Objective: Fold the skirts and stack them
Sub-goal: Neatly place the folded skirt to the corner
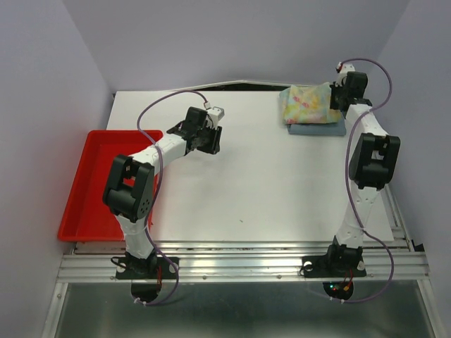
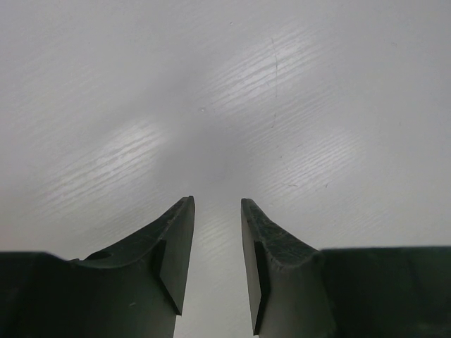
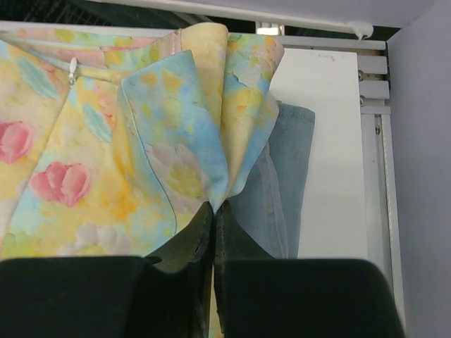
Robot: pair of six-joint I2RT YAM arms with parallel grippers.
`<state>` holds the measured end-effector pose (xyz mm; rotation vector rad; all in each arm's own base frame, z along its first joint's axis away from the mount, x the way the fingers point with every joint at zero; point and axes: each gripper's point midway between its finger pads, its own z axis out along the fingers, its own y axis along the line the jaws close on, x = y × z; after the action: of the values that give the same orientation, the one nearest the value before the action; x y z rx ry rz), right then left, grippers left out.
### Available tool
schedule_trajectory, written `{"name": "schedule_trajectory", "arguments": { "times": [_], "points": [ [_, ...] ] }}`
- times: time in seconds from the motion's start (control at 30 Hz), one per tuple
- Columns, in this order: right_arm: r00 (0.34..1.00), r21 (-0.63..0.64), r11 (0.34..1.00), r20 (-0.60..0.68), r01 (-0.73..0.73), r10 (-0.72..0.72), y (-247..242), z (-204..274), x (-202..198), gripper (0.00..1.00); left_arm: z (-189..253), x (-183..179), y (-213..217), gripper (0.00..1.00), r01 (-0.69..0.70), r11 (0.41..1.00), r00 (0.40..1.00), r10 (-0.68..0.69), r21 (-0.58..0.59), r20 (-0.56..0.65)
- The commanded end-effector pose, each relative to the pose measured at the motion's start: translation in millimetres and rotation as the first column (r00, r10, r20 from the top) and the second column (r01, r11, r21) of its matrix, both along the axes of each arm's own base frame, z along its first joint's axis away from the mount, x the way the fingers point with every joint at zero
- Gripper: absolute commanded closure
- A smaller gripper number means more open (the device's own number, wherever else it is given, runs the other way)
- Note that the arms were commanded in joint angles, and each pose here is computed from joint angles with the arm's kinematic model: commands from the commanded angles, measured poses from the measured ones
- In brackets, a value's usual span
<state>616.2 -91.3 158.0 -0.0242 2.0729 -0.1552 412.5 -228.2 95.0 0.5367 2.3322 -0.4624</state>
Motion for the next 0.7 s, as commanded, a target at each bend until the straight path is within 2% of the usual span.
{"name": "schedule_trajectory", "arguments": {
  "times": [0.0, 0.27, 0.67],
  "points": [
    [0.999, -0.066, 0.998, 0.04, -0.009, 0.011, -21.1, 15.9, 11.2, 0.99, 0.4, -1.7, -2.5, 0.56, 0.014, 1.0, 1.0, -0.014, -0.021, -0.011],
    [1.0, -0.135, 0.991, -0.008, 0.007, -0.009, -50.8, -14.4, 17.4, 0.99, 13.3, -3.4, -4.4, 0.54, 0.036, 0.999, 0.999, -0.035, -0.038, 0.021],
    [0.999, -0.169, 0.985, 0.006, -0.032, 0.034, -58.3, -0.7, 15.3, 0.99, 10.9, -7.0, -2.4, 0.55, 0.036, 0.999, 0.999, -0.036, -0.032, 0.015]
  ]
}}
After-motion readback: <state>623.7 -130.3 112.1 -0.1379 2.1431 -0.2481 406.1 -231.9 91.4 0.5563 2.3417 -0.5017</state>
